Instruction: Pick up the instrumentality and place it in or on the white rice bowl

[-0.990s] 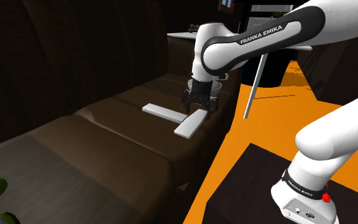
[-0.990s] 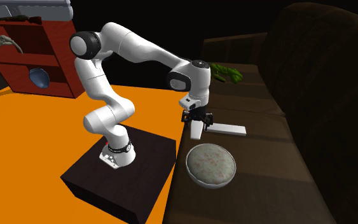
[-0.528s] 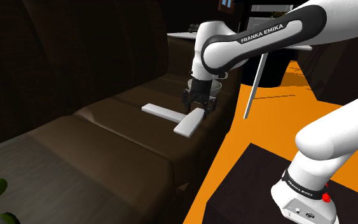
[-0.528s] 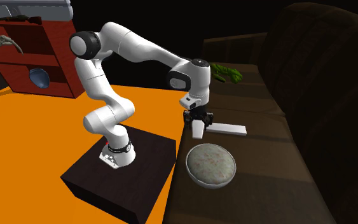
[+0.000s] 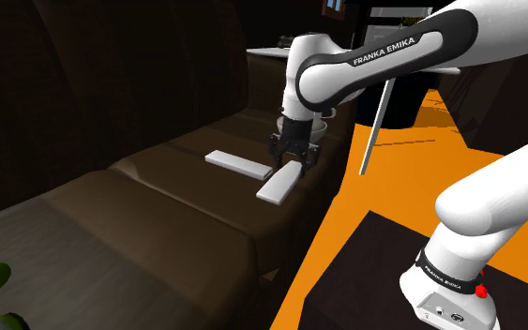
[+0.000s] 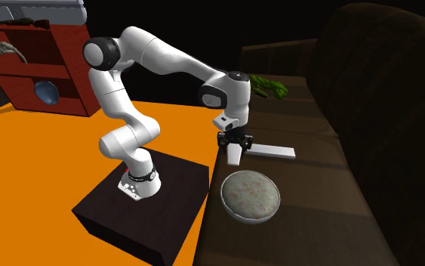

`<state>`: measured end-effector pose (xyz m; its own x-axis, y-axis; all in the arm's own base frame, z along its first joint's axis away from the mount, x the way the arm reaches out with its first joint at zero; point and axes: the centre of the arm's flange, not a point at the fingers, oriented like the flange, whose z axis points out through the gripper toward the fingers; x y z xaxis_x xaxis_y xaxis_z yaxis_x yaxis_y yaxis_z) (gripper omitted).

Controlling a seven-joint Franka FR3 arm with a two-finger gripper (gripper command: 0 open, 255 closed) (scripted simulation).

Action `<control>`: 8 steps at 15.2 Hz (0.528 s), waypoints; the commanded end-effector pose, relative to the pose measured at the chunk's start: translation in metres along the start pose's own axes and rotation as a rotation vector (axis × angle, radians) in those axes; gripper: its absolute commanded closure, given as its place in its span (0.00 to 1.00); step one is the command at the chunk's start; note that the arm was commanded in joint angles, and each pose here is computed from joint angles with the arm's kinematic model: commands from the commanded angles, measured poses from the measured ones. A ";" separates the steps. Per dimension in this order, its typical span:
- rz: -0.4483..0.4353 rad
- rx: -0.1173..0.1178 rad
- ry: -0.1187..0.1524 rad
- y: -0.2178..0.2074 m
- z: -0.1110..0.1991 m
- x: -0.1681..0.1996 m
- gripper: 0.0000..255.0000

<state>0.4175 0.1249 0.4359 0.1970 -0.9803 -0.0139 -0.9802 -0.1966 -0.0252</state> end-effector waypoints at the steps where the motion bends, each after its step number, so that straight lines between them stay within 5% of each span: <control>1: 0.000 -0.009 -0.001 0.002 -0.002 0.000 1.00; 8: 0.000 -0.009 -0.001 0.002 -0.039 0.000 1.00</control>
<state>0.4141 0.1243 0.4687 0.1967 -0.9803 -0.0153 -0.9804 -0.1964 -0.0167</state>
